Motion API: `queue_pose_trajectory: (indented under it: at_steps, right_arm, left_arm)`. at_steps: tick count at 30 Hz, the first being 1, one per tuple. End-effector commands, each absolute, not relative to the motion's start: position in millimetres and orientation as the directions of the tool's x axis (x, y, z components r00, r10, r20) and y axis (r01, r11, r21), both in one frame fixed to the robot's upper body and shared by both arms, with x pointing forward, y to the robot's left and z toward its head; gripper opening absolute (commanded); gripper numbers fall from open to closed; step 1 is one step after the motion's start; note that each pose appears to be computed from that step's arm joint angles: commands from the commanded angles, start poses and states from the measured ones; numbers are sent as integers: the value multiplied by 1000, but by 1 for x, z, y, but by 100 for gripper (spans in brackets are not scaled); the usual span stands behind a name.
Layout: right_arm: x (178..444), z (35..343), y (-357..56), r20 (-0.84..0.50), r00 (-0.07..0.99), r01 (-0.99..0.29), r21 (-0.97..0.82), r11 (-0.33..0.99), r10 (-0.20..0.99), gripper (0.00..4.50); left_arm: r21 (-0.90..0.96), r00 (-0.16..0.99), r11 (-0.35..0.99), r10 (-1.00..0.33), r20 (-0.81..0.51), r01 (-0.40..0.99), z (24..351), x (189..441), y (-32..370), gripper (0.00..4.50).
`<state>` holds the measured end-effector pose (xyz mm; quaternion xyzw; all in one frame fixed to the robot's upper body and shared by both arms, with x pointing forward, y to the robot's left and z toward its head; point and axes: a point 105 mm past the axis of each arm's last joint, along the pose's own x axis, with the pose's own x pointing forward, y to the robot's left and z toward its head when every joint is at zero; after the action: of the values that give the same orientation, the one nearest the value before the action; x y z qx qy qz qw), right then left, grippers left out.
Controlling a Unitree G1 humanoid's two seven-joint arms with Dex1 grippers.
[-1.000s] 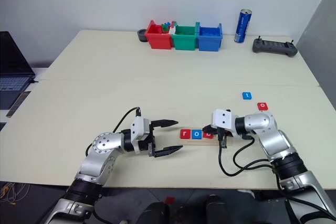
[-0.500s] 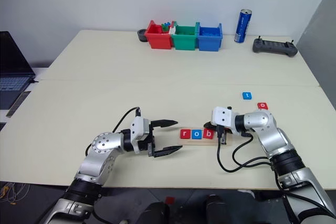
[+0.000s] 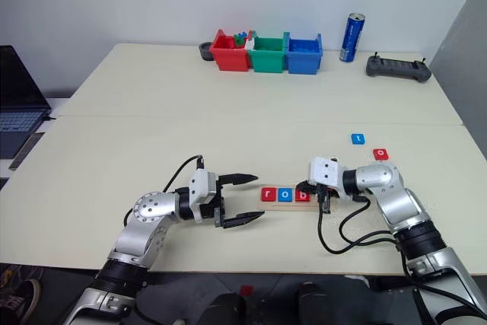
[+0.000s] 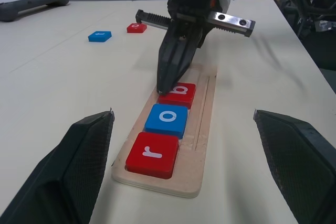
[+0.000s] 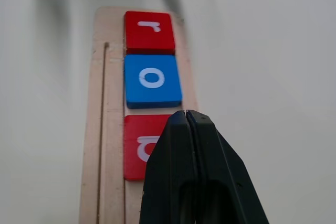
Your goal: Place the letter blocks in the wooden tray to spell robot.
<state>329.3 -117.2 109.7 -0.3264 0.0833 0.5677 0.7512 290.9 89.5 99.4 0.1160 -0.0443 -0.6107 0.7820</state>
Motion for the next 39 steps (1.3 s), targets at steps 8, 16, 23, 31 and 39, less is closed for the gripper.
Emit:
queue_pose_trajectory:
  at_steps: [8,16,23,31,39]
  right_arm:
    - [317,173,-170,-276,671,-733,-393,556,688,39]
    - [323,165,-246,-153,965,-253,-302,919,215,301]
    - [348,163,-271,-125,992,3,-218,976,-31,448]
    - [371,149,-272,-199,979,23,-136,990,-50,448]
    - [380,124,-280,-294,954,42,-80,996,-64,448]
  left_arm:
    - [267,216,194,-975,-52,944,108,289,85,450]
    - [269,190,169,-980,-56,948,108,292,83,450]
    - [270,171,149,-984,-59,951,109,294,81,450]
    - [271,176,154,-983,-57,950,108,293,81,450]
    - [266,188,166,-980,-58,950,106,288,84,450]
